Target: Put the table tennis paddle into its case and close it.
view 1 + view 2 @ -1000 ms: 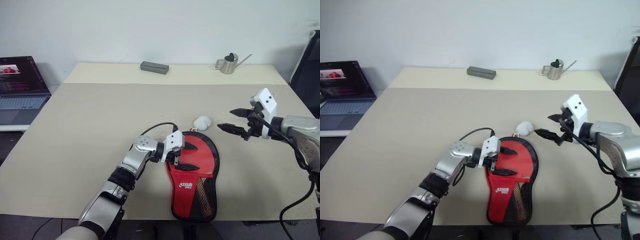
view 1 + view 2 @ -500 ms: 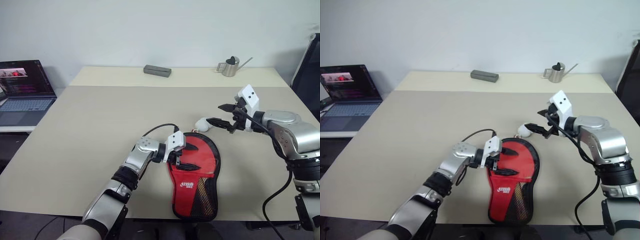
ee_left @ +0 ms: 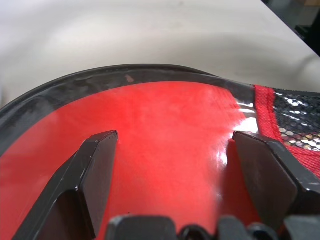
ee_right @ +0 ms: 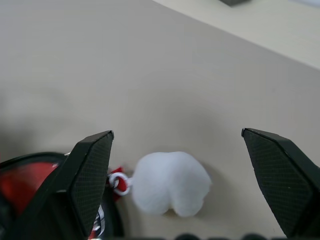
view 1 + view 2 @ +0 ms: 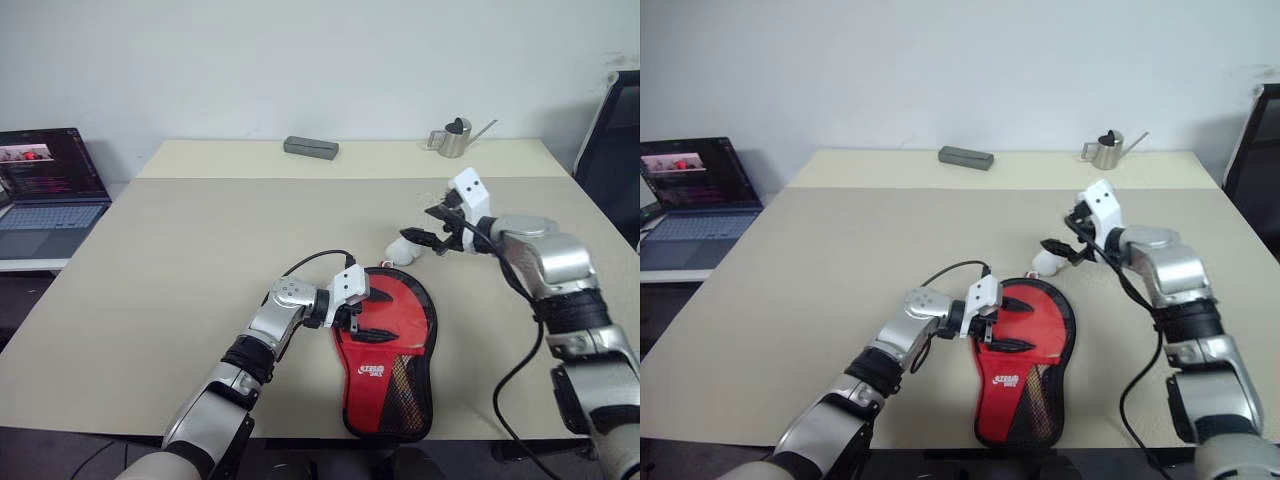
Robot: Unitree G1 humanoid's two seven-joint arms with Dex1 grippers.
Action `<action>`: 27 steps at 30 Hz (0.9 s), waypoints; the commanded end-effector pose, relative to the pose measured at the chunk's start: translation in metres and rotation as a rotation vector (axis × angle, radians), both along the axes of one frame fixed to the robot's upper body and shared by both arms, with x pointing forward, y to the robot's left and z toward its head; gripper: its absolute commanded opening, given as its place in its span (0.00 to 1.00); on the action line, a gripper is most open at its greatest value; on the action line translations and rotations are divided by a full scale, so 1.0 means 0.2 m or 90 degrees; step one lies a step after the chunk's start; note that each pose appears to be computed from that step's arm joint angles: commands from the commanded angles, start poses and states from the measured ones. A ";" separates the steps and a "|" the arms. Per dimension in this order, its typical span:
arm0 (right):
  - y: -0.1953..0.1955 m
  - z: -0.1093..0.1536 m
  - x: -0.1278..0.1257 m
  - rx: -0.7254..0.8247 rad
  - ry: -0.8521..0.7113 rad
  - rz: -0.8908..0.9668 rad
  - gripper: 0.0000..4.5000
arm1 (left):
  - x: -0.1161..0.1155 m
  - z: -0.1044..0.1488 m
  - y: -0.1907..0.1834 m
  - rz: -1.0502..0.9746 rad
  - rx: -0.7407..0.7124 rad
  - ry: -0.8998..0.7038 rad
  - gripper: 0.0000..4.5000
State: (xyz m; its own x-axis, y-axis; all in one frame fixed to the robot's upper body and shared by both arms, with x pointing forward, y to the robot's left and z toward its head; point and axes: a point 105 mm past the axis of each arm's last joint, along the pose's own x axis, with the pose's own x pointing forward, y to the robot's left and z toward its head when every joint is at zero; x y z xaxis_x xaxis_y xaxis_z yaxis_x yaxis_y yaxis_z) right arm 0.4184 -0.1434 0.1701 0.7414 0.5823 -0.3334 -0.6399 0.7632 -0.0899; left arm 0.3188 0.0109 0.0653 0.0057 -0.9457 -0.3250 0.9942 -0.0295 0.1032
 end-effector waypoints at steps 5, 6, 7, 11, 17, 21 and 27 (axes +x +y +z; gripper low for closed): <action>0.08 -0.04 0.11 0.021 0.013 -0.027 1.00 | -0.14 -0.29 0.13 -0.012 0.127 0.141 0.89; 0.09 -0.06 0.11 0.022 0.018 -0.027 1.00 | -0.14 -0.29 0.14 -0.012 0.134 0.141 0.89; 0.09 -0.07 0.12 0.024 0.023 -0.028 1.00 | -0.14 -0.30 0.14 -0.012 0.139 0.142 0.89; 0.10 -0.13 0.12 0.029 0.046 -0.034 1.00 | -0.15 -0.31 0.15 -0.022 0.166 0.150 0.89; 0.12 -0.20 0.11 0.025 0.077 -0.034 1.00 | -0.14 -0.31 0.14 -0.025 0.179 0.145 0.89; 0.14 -0.22 0.11 0.027 0.083 -0.029 0.91 | -0.13 -0.31 0.15 -0.026 0.186 0.142 0.90; 0.14 -0.24 0.10 0.036 0.086 -0.037 0.52 | -0.13 -0.32 0.17 -0.024 0.201 0.142 0.90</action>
